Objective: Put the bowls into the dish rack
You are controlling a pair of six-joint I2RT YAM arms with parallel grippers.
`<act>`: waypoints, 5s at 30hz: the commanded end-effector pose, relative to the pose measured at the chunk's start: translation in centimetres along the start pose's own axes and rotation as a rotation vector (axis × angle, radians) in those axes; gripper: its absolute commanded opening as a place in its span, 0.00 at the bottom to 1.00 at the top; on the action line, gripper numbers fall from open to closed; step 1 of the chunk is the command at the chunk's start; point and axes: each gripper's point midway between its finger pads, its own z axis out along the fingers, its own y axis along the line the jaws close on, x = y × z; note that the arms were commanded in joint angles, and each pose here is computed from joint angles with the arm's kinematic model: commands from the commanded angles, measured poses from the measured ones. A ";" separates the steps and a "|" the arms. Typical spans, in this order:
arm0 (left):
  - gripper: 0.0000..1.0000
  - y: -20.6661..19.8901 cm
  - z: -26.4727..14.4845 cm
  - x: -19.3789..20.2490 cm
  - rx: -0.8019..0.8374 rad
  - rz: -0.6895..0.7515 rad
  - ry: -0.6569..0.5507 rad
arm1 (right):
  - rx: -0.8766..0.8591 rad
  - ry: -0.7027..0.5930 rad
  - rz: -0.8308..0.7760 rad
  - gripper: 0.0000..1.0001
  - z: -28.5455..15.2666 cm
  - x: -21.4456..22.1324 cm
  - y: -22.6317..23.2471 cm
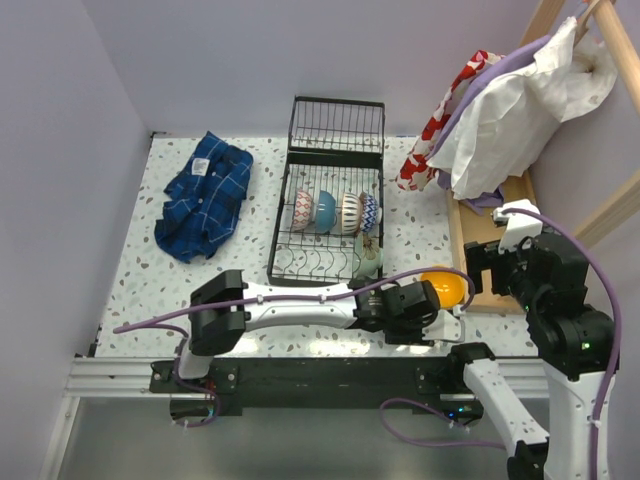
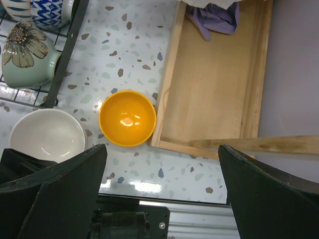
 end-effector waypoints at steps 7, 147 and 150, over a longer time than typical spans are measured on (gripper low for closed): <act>0.39 0.2 0.6 -0.5 -0.009 -0.020 -0.016 | 0.011 -0.011 0.008 0.99 0.3 -0.2 -0.1; 0.00 19.5 -11.0 16.0 0.061 -1.817 -0.966 | -0.113 0.391 -0.319 0.97 8.9 2.5 -0.2; 0.03 19.9 -11.4 15.4 0.055 -1.752 -0.961 | -0.127 0.367 -0.312 0.97 9.1 2.1 0.1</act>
